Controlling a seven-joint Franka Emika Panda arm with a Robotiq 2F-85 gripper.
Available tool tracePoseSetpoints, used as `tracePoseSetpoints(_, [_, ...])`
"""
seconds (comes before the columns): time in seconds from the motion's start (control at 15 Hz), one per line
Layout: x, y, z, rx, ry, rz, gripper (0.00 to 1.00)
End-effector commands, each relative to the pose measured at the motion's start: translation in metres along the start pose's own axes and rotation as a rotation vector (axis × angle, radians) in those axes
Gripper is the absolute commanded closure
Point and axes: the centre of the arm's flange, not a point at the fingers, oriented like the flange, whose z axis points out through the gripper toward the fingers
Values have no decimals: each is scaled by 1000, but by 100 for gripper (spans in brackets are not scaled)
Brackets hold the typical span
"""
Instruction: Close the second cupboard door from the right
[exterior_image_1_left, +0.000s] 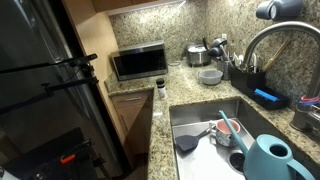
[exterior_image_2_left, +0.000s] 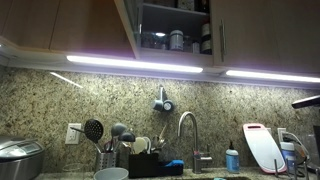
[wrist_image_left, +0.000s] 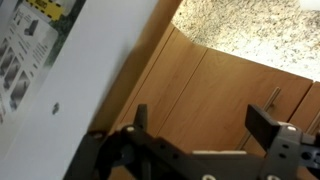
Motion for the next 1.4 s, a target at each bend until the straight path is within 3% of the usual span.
tracePoseSetpoints(0.0, [23, 22, -19, -73, 63, 17, 0])
tracePoseSetpoints(0.4, [48, 96, -60, -242, 177, 103, 0])
tracePoseSetpoints(1.33, [46, 241, -106, -531, 238, 336, 0])
